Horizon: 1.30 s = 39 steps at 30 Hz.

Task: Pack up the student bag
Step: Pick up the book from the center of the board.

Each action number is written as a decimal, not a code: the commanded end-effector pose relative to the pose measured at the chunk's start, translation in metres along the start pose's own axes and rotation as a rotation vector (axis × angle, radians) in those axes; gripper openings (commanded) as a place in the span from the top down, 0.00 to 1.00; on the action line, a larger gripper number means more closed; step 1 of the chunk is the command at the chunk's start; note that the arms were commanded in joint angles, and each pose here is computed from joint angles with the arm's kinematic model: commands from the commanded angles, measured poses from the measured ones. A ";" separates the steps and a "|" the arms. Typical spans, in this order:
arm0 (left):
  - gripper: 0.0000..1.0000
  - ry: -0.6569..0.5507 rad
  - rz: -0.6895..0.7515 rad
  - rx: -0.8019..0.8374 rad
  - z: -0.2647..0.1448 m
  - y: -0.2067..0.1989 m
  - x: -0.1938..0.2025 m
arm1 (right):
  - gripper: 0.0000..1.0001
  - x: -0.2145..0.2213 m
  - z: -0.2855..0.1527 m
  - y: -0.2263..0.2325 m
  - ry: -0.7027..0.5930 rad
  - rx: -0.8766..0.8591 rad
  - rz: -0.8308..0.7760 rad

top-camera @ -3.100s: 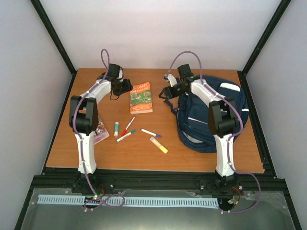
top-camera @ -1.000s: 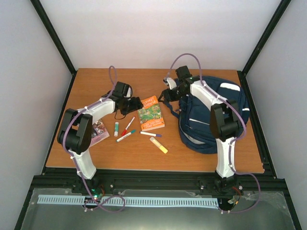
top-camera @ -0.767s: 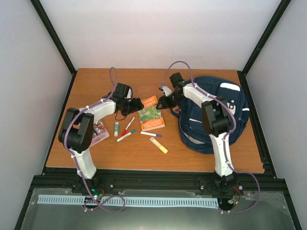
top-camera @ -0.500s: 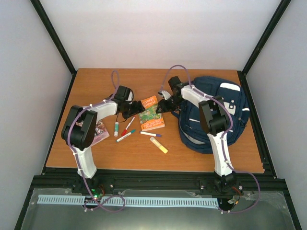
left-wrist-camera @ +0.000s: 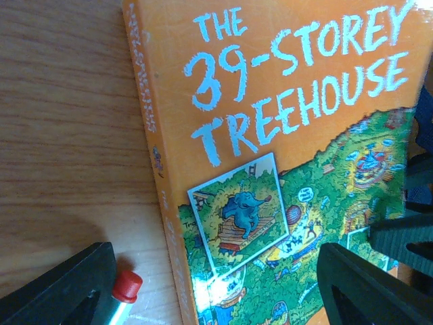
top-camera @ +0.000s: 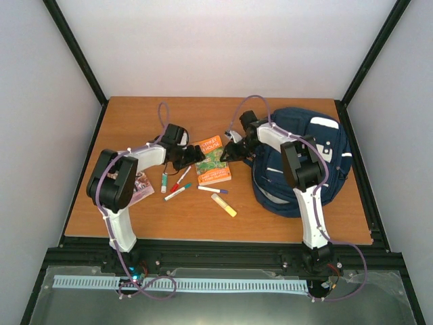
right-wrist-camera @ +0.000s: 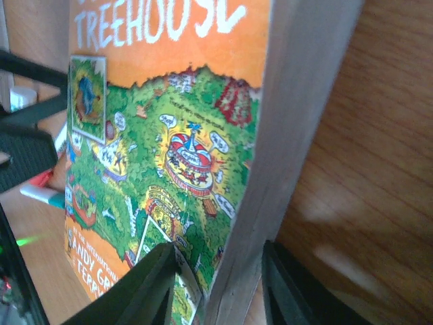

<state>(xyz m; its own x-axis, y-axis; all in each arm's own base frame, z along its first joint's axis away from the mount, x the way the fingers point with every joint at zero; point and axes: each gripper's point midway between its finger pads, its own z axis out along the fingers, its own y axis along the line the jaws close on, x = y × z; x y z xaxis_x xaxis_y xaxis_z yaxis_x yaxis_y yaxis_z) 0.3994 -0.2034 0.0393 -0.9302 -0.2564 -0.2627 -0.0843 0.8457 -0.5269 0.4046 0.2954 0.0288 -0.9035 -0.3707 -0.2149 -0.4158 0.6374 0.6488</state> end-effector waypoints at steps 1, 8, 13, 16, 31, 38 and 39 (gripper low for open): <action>0.16 0.045 0.017 -0.033 0.000 0.007 0.021 | 0.66 0.041 0.030 -0.032 0.101 0.043 0.147; 0.17 0.039 0.018 -0.112 -0.004 0.022 0.025 | 0.75 0.066 0.043 -0.045 0.137 0.021 0.224; 0.16 0.057 -0.026 -0.082 0.003 0.017 0.024 | 0.77 0.076 0.048 -0.055 0.152 0.010 0.279; 0.15 0.081 -0.068 -0.075 0.011 0.018 0.028 | 0.79 0.083 0.054 -0.061 0.168 -0.003 0.318; 0.14 0.145 -0.157 0.112 0.032 0.007 0.029 | 0.84 0.098 0.070 -0.074 0.213 -0.020 0.361; 0.20 0.098 -0.141 0.280 0.022 -0.021 0.018 | 0.84 0.098 0.072 -0.074 0.218 -0.032 0.363; 0.21 0.084 -0.132 0.303 0.017 -0.027 0.015 | 0.84 0.097 0.072 -0.074 0.216 -0.035 0.363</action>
<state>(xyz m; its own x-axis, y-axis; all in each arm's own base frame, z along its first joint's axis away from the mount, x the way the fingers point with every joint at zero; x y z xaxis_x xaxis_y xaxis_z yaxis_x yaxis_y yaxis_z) 0.4110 -0.2212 0.0437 -0.9256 -0.3312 -0.1832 -0.1044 0.6886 -0.7176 0.3983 0.2932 0.0185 -0.9614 -0.2537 -0.1060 -0.2183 0.4696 0.8555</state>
